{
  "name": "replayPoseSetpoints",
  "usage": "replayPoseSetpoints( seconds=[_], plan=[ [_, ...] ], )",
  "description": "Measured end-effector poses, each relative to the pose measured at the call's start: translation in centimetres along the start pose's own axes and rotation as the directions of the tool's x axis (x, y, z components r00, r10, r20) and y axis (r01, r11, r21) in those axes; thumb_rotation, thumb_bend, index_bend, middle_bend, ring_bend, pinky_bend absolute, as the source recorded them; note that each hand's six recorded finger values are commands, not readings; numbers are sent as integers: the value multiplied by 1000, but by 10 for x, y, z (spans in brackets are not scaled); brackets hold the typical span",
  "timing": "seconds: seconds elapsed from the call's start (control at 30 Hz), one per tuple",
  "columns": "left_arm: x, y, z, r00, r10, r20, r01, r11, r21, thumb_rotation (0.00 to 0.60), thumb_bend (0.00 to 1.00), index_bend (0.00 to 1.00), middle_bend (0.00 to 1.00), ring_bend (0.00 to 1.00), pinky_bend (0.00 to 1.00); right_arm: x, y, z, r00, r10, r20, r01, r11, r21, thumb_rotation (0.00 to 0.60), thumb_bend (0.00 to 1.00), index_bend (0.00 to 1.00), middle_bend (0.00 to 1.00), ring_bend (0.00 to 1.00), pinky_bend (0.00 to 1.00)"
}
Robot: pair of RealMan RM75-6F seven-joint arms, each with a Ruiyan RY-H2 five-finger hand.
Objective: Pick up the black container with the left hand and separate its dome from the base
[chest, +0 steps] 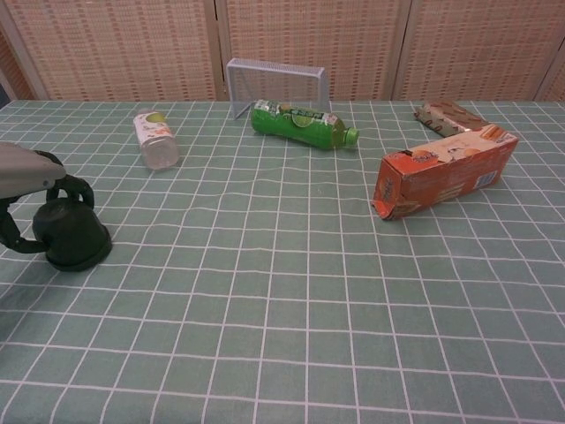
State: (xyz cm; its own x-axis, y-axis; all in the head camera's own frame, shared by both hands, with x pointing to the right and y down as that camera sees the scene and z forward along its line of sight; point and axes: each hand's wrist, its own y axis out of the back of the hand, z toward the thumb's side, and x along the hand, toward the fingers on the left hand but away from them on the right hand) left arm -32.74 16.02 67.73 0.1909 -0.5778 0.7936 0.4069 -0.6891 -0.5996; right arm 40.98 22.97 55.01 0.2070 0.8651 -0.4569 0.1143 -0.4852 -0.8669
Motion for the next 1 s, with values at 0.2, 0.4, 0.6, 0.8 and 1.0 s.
replayPoseSetpoints(
  seconds=[0.2,0.4,0.6,0.8,1.0],
  plan=[
    [-6,13,-5,999,30,-14,-30,999,-11,600,342,544,579,326,97,0,-1,0,1000,5,-1,-5,1000,1,600,173,0,0,0,0],
    [-12,17,-17,999,34,-41,-35,999,-13,600,343,543,577,326,99,0,-2,1,1000,7,-3,-7,1000,3,600,172,0,0,0,0],
    [-10,9,-41,994,11,-112,-11,1000,-4,600,342,516,566,326,102,0,-1,1,1000,5,-2,-5,1000,0,600,172,0,0,0,0],
    [-7,-6,-71,981,-22,-192,26,999,20,600,353,458,518,327,103,0,-2,2,1000,9,-3,-9,1000,2,600,173,0,0,0,0],
    [-5,-26,-87,965,-85,-246,91,996,13,600,353,90,208,194,88,0,0,1,1000,-1,1,1,1000,1,600,172,0,0,0,0]
  ],
)
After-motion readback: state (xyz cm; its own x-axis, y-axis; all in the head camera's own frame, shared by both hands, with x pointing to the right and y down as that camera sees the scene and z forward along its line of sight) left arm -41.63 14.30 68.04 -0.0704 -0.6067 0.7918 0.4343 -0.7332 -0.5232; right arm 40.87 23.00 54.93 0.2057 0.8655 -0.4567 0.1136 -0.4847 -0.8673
